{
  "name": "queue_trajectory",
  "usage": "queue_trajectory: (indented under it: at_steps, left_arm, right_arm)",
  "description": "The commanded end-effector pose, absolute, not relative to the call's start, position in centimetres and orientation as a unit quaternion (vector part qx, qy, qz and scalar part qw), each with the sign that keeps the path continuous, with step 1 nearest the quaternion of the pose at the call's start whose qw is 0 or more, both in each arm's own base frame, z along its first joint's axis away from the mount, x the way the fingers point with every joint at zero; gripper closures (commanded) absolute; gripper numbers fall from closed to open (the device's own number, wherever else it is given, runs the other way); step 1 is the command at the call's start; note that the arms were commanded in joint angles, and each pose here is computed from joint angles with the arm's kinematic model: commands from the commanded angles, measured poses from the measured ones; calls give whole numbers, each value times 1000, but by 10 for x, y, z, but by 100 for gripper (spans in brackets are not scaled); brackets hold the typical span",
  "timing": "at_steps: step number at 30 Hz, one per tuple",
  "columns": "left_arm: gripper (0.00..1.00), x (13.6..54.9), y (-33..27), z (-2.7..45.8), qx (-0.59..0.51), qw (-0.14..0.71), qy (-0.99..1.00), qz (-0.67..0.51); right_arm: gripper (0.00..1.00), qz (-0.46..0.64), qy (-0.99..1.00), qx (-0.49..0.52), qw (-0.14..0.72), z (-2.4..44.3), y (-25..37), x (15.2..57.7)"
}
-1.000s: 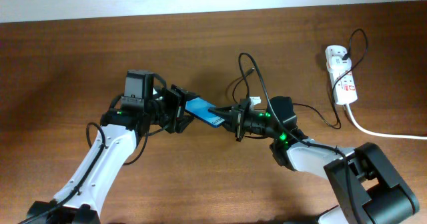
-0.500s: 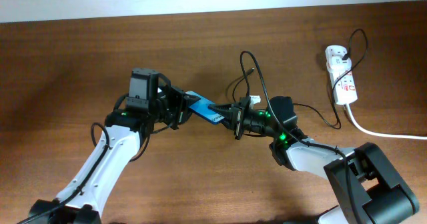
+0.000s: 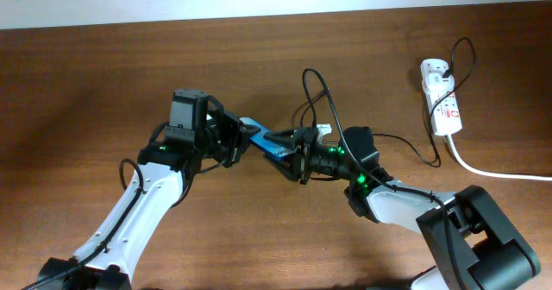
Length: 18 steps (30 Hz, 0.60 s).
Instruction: Plug charger to phone and switch on socket
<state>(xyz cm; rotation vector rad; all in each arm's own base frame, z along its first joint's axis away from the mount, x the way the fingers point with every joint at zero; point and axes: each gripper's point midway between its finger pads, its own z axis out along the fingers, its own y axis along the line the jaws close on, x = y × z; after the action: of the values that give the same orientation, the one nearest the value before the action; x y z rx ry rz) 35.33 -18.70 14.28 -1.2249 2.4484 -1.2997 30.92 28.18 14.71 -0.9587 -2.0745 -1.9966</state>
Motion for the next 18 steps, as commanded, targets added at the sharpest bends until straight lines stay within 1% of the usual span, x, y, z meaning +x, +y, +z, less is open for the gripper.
queue_trajectory:
  at_steps: [1, 2, 3, 6, 9, 12, 14, 18]
  left_arm:
    - [100, 364, -164, 156, -373, 94, 811, -441]
    - [100, 366, -157, 158, -362, 98, 812, -447]
    - [100, 367, -149, 161, -348, 103, 813, -455]
    - [100, 363, -127, 161, -332, 96, 814, -466]
    - [100, 354, -134, 171, -278, 85, 816, -500]
    - [100, 346, -144, 181, -238, 71, 811, -529]
    - [100, 346, -144, 181, -226, 79, 815, -528]
    - [100, 359, -143, 175, -217, 100, 816, -526]
  right_arm:
    - [12, -642, -731, -221, -63, 140, 280, 315]
    - [6, -624, -747, -205, -104, 132, 275, 321]
    - [2, -605, -761, -190, -141, 125, 271, 326]
    - [1, -567, -779, -158, -215, 117, 255, 341]
    - [2, -533, -785, -151, -277, 114, 223, 363]
    - [2, -501, -794, -188, -287, 100, 188, 378]
    - [2, -481, -801, -216, -284, 91, 166, 385]
    - [2, -408, -847, -245, -237, 70, 142, 392]
